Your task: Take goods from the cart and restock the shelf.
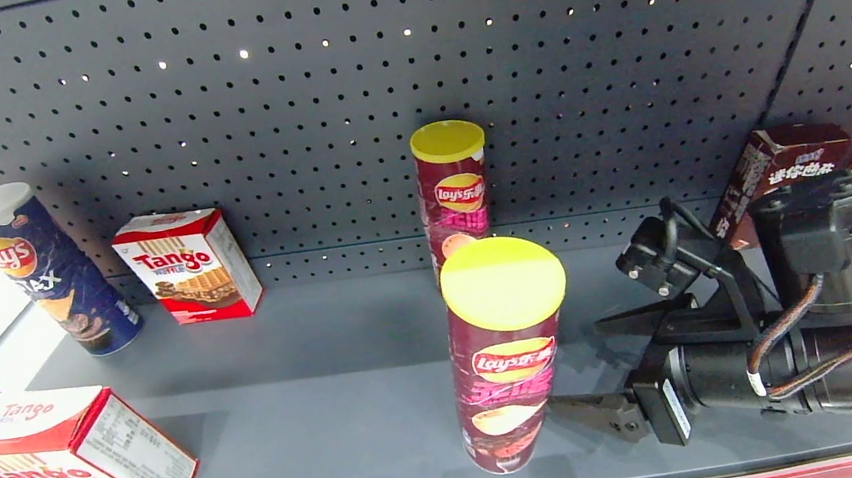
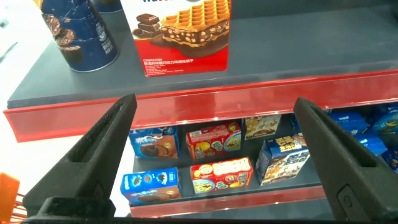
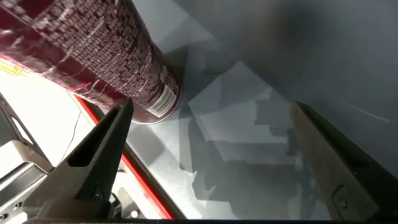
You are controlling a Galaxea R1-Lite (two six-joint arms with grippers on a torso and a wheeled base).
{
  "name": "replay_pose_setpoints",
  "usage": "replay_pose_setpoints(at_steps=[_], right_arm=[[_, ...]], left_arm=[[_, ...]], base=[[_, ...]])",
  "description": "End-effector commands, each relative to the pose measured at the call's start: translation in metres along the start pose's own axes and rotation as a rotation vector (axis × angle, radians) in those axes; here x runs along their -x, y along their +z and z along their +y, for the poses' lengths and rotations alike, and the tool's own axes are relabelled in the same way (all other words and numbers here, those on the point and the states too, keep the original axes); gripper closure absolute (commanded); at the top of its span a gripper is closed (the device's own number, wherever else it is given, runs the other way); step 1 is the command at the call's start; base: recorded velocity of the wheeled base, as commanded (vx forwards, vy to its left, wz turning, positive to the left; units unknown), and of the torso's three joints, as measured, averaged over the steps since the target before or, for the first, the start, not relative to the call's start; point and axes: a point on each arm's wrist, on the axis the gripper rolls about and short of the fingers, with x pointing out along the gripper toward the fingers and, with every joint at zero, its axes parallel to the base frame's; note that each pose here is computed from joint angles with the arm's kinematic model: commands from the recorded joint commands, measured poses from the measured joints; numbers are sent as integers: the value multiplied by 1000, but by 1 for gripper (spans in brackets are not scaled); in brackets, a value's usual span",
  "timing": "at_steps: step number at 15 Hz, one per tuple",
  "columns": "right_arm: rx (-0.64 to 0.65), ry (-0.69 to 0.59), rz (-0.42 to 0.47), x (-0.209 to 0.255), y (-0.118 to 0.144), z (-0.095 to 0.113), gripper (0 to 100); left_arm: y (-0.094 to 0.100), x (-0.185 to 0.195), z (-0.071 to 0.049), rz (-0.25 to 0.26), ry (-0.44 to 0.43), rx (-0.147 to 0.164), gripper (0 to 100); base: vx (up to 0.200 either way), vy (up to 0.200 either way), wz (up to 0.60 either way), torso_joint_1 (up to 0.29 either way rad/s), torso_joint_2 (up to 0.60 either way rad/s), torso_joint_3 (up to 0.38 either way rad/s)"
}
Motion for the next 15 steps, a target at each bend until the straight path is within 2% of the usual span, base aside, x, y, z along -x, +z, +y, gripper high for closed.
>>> replay_pose_setpoints(at_steps=[1,6,9,15], right_arm=[[-2,-2,1,1,0,0,0],[-18,-42,-16,7,1,-11,0],[-6,-16,-11,4,1,-4,0],[33,-9,1,-8,4,-5,0]], left_arm=[[0,0,0,1,0,0,0],[0,0,0,1,-1,-1,0],[0,0,0,1,-1,-1,0],[0,0,0,1,-1,-1,0]], base=[[0,0,0,0,0,0],[0,0,0,0,0,0],[0,0,0,0,0,0],[0,0,0,0,0,0]])
